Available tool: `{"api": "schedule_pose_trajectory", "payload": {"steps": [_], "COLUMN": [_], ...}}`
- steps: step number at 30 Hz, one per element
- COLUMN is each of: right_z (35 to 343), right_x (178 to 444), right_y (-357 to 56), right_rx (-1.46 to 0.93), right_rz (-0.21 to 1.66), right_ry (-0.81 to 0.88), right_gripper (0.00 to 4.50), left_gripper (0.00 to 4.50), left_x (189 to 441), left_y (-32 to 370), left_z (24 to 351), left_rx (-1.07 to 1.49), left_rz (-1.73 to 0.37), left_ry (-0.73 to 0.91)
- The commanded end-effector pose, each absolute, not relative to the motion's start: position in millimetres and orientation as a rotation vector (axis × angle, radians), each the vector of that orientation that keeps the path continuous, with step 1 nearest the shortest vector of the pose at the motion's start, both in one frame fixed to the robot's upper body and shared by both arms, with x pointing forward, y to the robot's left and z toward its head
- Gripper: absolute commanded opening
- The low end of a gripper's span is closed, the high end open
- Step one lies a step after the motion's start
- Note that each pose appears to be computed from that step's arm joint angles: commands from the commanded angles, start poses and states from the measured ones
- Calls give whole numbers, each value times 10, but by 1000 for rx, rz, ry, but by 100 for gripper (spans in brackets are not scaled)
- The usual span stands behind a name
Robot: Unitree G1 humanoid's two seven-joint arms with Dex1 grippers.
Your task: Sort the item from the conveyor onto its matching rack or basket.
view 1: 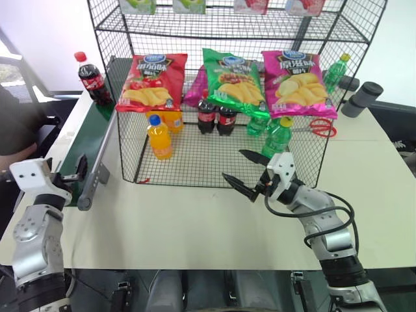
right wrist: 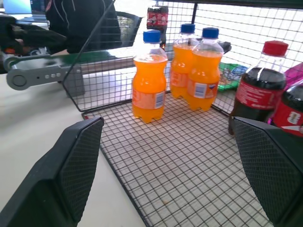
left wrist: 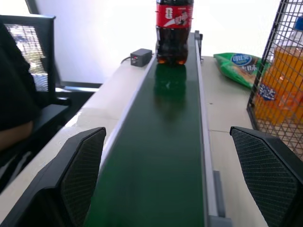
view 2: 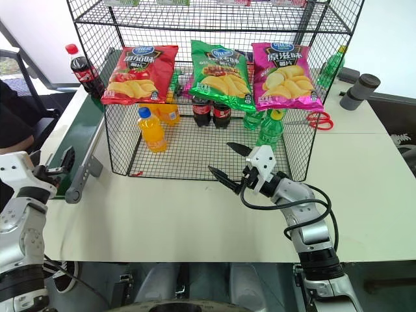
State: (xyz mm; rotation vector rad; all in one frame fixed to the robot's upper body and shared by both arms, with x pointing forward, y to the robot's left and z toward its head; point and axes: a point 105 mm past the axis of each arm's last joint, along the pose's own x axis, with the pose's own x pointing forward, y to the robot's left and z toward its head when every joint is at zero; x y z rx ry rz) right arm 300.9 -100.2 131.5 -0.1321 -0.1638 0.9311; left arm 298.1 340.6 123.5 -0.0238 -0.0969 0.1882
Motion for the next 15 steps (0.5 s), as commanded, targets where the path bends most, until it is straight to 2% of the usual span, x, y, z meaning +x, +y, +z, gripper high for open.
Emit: {"api": "schedule_pose_trajectory", "payload": {"steps": [1, 15], "right_z": [1455, 1365], "right_x": [3029, 2954], "right_y": [-1021, -990], "right_rx": [-141, -103], "right_rz": [902, 966], "right_ry": [-194, -129], "right_gripper": [445, 445], "left_gripper": [450, 450], "left_x": [2986, 3015], "left_y": [3420, 3416], "left_z": [1356, 1309], "left_rx": [8, 42], "left_rz": [189, 205], "left_ry": [-143, -155]}}
